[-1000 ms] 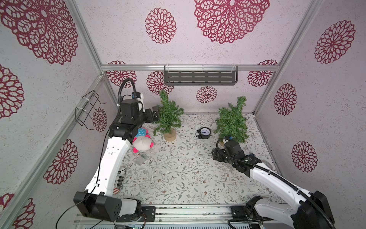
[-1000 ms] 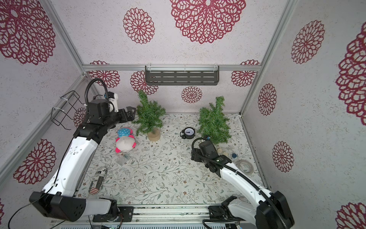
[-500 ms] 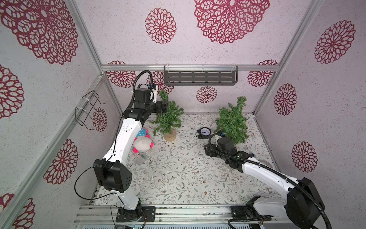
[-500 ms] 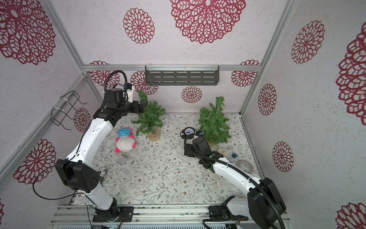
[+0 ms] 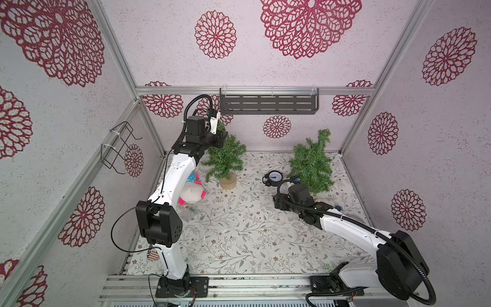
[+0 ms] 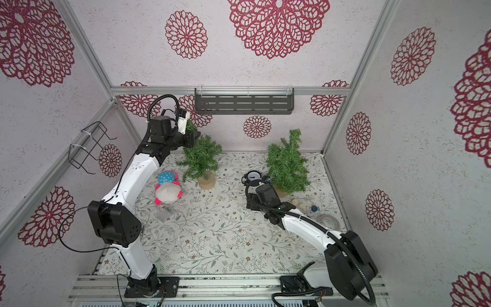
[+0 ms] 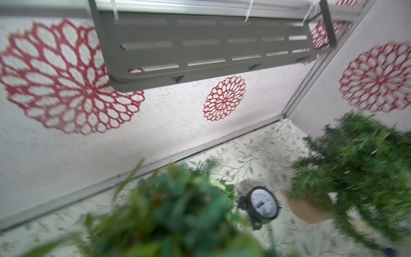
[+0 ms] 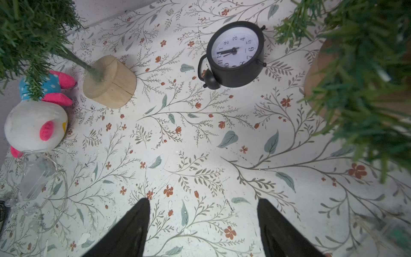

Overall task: Wrap string light around the christmas tree
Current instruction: Move the christmas tree to the center of the board.

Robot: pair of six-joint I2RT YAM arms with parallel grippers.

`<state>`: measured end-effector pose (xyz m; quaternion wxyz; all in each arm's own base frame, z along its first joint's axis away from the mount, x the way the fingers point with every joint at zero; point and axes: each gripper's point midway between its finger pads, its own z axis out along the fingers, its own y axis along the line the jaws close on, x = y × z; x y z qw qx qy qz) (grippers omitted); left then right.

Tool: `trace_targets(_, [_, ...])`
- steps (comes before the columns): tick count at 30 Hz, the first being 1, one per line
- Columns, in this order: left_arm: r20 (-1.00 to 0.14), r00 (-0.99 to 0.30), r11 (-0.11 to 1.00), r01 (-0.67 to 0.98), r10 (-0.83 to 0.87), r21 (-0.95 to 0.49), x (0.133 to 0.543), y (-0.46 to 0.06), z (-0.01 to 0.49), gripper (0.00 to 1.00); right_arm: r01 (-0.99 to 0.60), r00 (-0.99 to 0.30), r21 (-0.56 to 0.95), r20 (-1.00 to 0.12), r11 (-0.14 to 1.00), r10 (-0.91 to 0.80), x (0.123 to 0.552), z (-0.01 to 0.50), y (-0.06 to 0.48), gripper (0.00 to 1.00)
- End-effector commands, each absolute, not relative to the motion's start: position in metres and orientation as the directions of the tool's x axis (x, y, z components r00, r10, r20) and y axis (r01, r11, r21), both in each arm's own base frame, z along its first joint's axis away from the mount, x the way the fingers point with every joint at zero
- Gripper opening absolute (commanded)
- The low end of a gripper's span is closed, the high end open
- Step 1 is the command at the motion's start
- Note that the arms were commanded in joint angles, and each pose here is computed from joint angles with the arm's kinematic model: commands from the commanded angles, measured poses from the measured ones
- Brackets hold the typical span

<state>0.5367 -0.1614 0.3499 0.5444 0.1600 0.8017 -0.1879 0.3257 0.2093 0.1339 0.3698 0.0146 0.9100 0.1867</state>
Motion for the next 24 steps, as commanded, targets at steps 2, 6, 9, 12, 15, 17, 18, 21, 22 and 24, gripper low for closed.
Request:
trace_targets(2, [-0.965, -0.255, 0.856, 0.511, 0.059, -0.083, 0.518, -0.176, 0.403, 0.02, -0.131, -0.67, 0.366, -0.718, 0.921, 0.19, 0.34, 0.161, 0.217, 0.78])
trace_targets(6, [-0.967, -0.238, 0.832, 0.551, 0.093, -0.056, 0.491, -0.197, 0.409, 0.0, -0.135, -0.65, 0.335, -0.74, 0.932, 0.172, 0.344, 0.167, 0.213, 0.78])
trace_targets(9, [-0.969, -0.208, 0.828, 0.561, 0.13, -0.009, 0.476, -0.213, 0.408, 0.0, -0.138, -0.636, 0.323, -0.754, 0.936, 0.166, 0.346, 0.172, 0.211, 0.79])
trace_targets(12, [-0.965, -0.226, 0.82, 0.573, 0.129, -0.024, 0.466, -0.222, 0.409, 0.0, -0.139, -0.637, 0.315, -0.754, 0.939, 0.158, 0.346, 0.173, 0.211, 0.79])
trace_targets(15, [-0.966, -0.239, 0.804, 0.591, 0.098, -0.065, 0.452, -0.232, 0.411, 0.0, -0.133, -0.637, 0.313, -0.754, 0.941, 0.161, 0.344, 0.171, 0.208, 0.79])
trace_targets(17, [-0.97, -0.231, 0.787, 0.612, 0.081, -0.081, 0.438, -0.243, 0.411, 0.0, -0.127, -0.634, 0.309, -0.756, 0.943, 0.163, 0.343, 0.17, 0.206, 0.79])
trace_targets(18, [-0.97, -0.231, 0.777, 0.624, 0.076, -0.088, 0.432, -0.249, 0.408, 0.0, -0.124, -0.633, 0.307, -0.757, 0.944, 0.163, 0.343, 0.17, 0.204, 0.79])
trace_targets(21, [-0.965, -0.256, 0.755, 0.644, 0.064, -0.12, 0.419, -0.262, 0.391, 0.0, -0.118, -0.629, 0.292, -0.761, 0.949, 0.156, 0.344, 0.169, 0.202, 0.79])
trace_targets(22, [-0.962, -0.266, 0.744, 0.655, 0.061, -0.133, 0.415, -0.267, 0.385, 0.0, -0.117, -0.627, 0.289, -0.763, 0.95, 0.155, 0.345, 0.169, 0.201, 0.79])
trace_targets(24, [-0.959, -0.278, 0.722, 0.674, 0.052, -0.156, 0.407, -0.274, 0.376, 0.0, -0.124, -0.626, 0.292, -0.765, 0.948, 0.153, 0.346, 0.171, 0.203, 0.79])
